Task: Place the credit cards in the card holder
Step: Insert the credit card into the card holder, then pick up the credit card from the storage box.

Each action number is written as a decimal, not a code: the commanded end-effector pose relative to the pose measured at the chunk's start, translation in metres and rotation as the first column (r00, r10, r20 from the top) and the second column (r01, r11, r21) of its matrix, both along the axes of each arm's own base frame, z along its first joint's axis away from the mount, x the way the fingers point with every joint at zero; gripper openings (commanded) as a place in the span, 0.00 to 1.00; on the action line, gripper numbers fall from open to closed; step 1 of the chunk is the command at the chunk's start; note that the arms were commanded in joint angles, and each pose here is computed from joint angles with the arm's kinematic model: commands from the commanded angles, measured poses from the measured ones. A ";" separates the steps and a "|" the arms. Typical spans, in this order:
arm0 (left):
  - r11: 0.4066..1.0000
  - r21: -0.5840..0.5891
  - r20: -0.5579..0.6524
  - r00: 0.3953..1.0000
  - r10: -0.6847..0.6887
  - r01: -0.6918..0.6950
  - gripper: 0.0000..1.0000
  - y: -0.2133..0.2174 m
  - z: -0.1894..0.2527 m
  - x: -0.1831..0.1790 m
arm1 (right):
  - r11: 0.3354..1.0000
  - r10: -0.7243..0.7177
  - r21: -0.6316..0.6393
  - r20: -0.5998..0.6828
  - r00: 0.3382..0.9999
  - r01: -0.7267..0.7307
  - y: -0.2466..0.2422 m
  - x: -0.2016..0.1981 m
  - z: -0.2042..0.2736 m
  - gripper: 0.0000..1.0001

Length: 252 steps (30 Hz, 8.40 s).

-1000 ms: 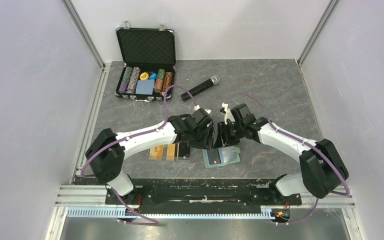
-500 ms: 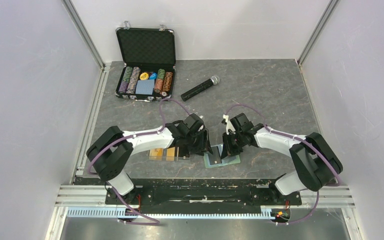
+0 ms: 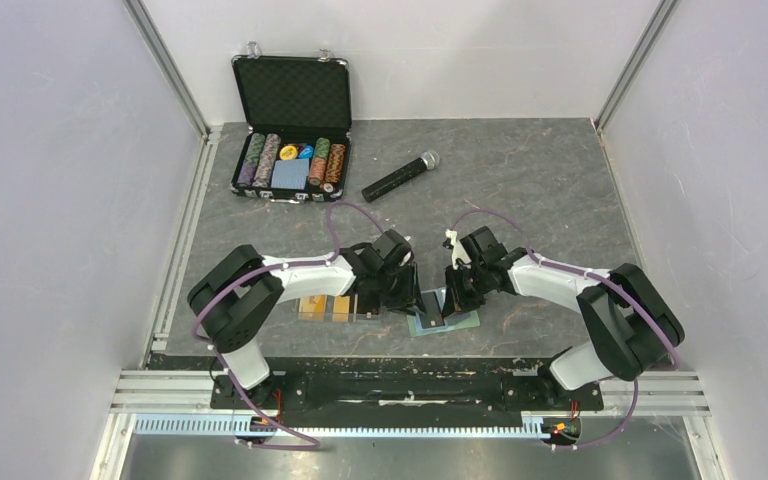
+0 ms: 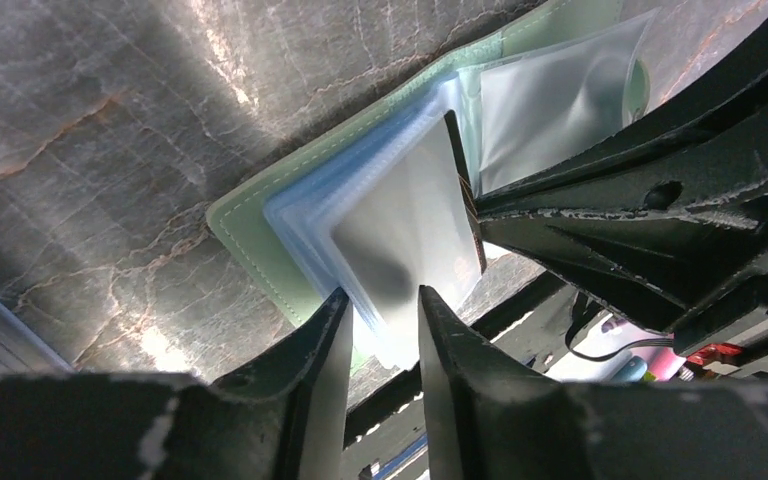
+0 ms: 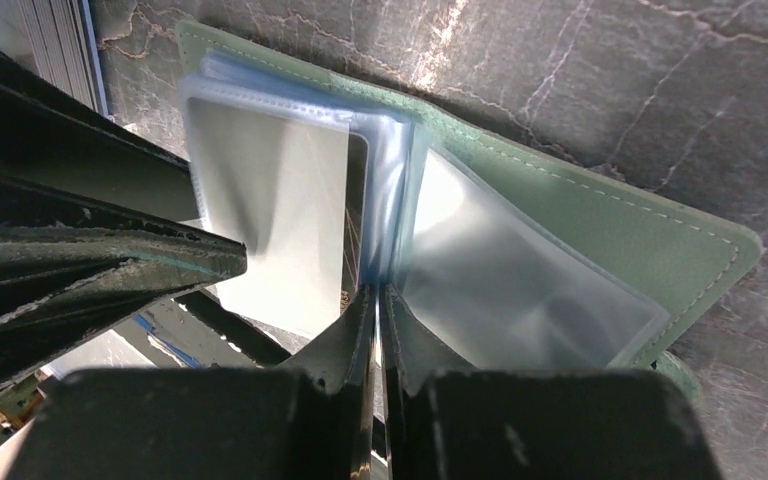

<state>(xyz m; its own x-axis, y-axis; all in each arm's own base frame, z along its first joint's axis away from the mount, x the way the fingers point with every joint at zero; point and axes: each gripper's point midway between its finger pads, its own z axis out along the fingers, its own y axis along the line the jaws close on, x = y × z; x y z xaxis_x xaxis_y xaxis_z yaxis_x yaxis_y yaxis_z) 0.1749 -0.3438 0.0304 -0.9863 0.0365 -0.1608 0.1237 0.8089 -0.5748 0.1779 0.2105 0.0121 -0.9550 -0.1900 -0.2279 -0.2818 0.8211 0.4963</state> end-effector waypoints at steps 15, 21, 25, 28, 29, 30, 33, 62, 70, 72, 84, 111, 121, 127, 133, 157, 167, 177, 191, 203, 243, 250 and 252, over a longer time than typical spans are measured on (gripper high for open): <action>0.994 0.080 0.096 0.993 -0.075 0.068 0.45 -0.016 0.028 0.009 | 1.000 0.016 -0.001 0.022 1.000 -0.016 0.003 0.006 0.002 0.06; 0.980 0.157 0.104 0.984 -0.142 0.125 0.37 -0.020 0.024 0.006 | 1.000 0.018 0.003 0.025 1.000 -0.018 0.005 0.007 0.005 0.06; 0.978 0.158 0.099 0.983 -0.155 0.138 0.19 -0.024 0.024 0.005 | 1.000 0.016 0.013 0.035 0.999 -0.016 0.006 0.010 0.010 0.07; 0.977 0.160 0.102 0.982 -0.158 0.141 0.02 -0.023 0.027 0.006 | 0.999 0.008 0.032 0.062 0.998 -0.010 0.010 0.015 0.022 0.08; 0.975 0.170 0.103 0.981 -0.162 0.143 0.02 -0.022 0.028 0.006 | 0.999 0.003 0.040 0.074 0.997 -0.006 0.011 0.017 0.027 0.09; 0.972 0.186 0.105 0.981 -0.165 0.144 0.02 -0.019 0.029 0.006 | 0.999 -0.003 0.044 0.087 0.996 -0.001 0.012 0.020 0.033 0.10; 0.954 0.257 0.100 0.977 -0.188 0.157 0.02 -0.007 0.033 0.007 | 0.998 -0.030 0.056 0.131 0.991 0.023 0.011 0.030 0.050 0.13; 0.964 -0.066 0.057 0.966 -0.252 0.256 0.56 -0.086 0.064 0.000 | 0.971 -0.018 -0.232 0.178 0.984 0.060 -0.054 0.030 0.033 0.11; 0.952 -0.145 0.016 0.962 -0.271 0.270 0.57 -0.103 0.057 -0.010 | 0.974 -0.036 -0.214 0.169 0.985 0.072 -0.065 0.028 0.034 0.10; 0.949 -0.148 0.003 0.960 -0.280 0.277 0.57 -0.106 0.051 -0.014 | 0.974 -0.042 -0.213 0.168 0.985 0.078 -0.069 0.027 0.034 0.10; 0.939 -0.202 0.158 0.955 -0.251 0.280 0.62 -0.106 0.089 0.001 | 0.985 -0.056 -0.146 0.250 0.967 0.094 -0.067 0.045 0.070 0.14; 0.945 0.264 0.140 0.977 0.161 -0.194 0.72 0.166 0.049 0.020 | 0.995 0.044 0.073 0.210 0.977 -0.060 0.042 0.052 0.092 0.28; 0.960 0.238 0.086 0.988 0.128 -0.145 0.53 0.152 0.025 0.021 | 0.990 0.067 0.110 0.178 0.982 -0.087 0.064 0.036 0.086 0.28; 0.972 0.201 0.067 0.992 0.109 -0.121 0.46 0.140 0.018 0.024 | 0.991 0.068 0.104 0.169 0.983 -0.086 0.062 0.031 0.081 0.27; 0.976 0.197 0.049 0.995 0.086 -0.094 0.42 0.130 0.010 0.024 | 0.991 0.072 0.102 0.166 0.984 -0.089 0.061 0.029 0.079 0.27; 0.891 0.453 0.117 0.993 -0.024 -0.032 0.16 0.131 0.005 0.018 | 0.992 0.076 0.085 0.166 0.983 -0.091 0.055 0.025 0.074 0.27; 0.908 0.418 0.137 0.988 -0.072 0.008 0.08 0.103 0.017 0.018 | 0.992 0.075 0.084 0.165 0.983 -0.090 0.055 0.025 0.074 0.27; 0.934 0.357 0.183 0.981 -0.058 -0.012 0.07 0.090 0.040 0.023 | 0.993 0.075 0.082 0.162 0.984 -0.090 0.055 0.025 0.073 0.27; 0.919 0.386 0.179 0.984 0.013 -0.082 0.45 0.110 0.029 0.025 | 0.962 0.032 0.264 0.140 0.990 -0.069 0.083 0.025 0.095 0.41; 0.955 0.275 0.135 0.988 0.079 -0.114 0.36 0.113 0.021 0.030 | 0.919 0.044 0.392 0.026 0.999 -0.051 0.121 0.012 0.084 0.50; 0.963 0.245 0.146 0.986 0.078 -0.113 0.41 0.108 0.035 0.033 | 0.957 0.079 0.278 0.029 0.996 -0.084 0.115 0.001 0.053 0.26; 0.957 0.282 0.083 0.996 0.043 -0.065 0.35 0.108 0.012 0.026 | 0.958 0.079 0.274 0.029 0.996 -0.084 0.114 0.000 0.052 0.27; 0.963 0.265 0.073 0.997 0.037 -0.055 0.31 0.104 0.010 0.026 | 0.958 0.081 0.273 0.030 0.996 -0.086 0.114 0.000 0.052 0.27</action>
<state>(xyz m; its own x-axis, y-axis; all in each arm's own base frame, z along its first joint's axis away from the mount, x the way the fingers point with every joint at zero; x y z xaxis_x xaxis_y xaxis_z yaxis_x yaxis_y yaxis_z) 0.1975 -0.2323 0.0419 -0.9754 0.0287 -0.2187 0.0974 0.9457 -0.3102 0.1748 0.3250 0.0653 -0.9450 -0.1823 -0.2716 -0.3251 0.6152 0.7182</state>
